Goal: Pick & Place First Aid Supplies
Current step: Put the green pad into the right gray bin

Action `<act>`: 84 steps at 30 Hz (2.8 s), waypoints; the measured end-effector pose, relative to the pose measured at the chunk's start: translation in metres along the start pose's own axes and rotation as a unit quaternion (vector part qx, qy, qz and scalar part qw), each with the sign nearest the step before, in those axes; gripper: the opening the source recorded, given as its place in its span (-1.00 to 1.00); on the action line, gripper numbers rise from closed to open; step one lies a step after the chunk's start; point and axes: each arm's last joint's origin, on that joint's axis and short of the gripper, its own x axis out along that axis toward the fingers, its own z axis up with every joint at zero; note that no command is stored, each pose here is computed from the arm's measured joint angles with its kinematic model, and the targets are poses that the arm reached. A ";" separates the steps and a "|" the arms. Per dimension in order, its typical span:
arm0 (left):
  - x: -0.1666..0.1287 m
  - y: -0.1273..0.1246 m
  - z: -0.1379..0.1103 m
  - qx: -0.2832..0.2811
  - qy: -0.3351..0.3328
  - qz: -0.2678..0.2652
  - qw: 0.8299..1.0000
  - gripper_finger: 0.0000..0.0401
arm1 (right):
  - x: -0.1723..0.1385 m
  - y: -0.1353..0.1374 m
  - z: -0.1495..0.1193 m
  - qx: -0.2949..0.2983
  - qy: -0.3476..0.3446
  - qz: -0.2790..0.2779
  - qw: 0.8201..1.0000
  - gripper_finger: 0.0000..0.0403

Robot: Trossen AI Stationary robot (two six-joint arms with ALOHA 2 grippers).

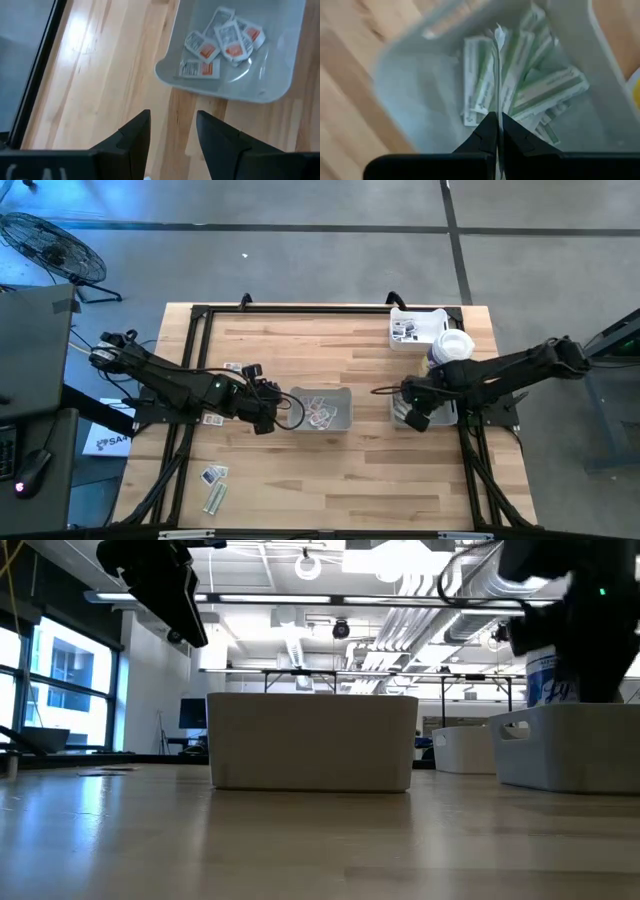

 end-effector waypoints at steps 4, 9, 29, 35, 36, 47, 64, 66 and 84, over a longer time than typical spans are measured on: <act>0.000 0.000 0.000 0.000 0.000 0.000 1.000 -0.22 | 0.023 -0.007 -0.008 0.014 0.014 -0.014 1.000 -0.92; 0.000 -0.001 0.002 -0.005 -0.009 -0.004 1.000 -0.22 | 0.032 -0.014 -0.013 0.014 -0.002 -0.058 0.998 -0.71; -0.052 -0.064 -0.051 -0.034 0.093 -0.164 0.982 -0.22 | -0.075 0.043 0.050 -0.090 -0.346 -0.035 0.933 -0.25; -0.071 -0.108 -0.079 -0.083 0.146 -0.236 0.957 -0.22 | -0.089 0.065 0.069 -0.174 -0.509 0.036 0.842 -0.28; -0.073 -0.115 -0.084 -0.096 0.158 -0.241 0.953 -0.22 | -0.090 0.066 0.070 -0.180 -0.525 0.040 0.831 -0.28; -0.067 -0.185 -0.138 -0.055 0.242 -0.273 0.929 -0.22 | -0.086 0.066 0.071 -0.171 -0.551 0.053 0.815 -0.29; -0.065 -0.209 -0.164 0.052 0.238 -0.309 0.919 -0.22 | -0.085 0.066 0.071 -0.150 -0.548 0.063 0.821 -0.29; -0.063 -0.211 -0.166 0.053 0.245 -0.306 0.918 -0.22 | -0.085 0.066 0.070 -0.151 -0.545 0.061 0.822 -0.30; -0.047 -0.215 -0.177 0.096 0.233 -0.254 0.934 -0.95 | -0.083 0.066 0.070 -0.161 -0.534 0.066 0.827 -0.30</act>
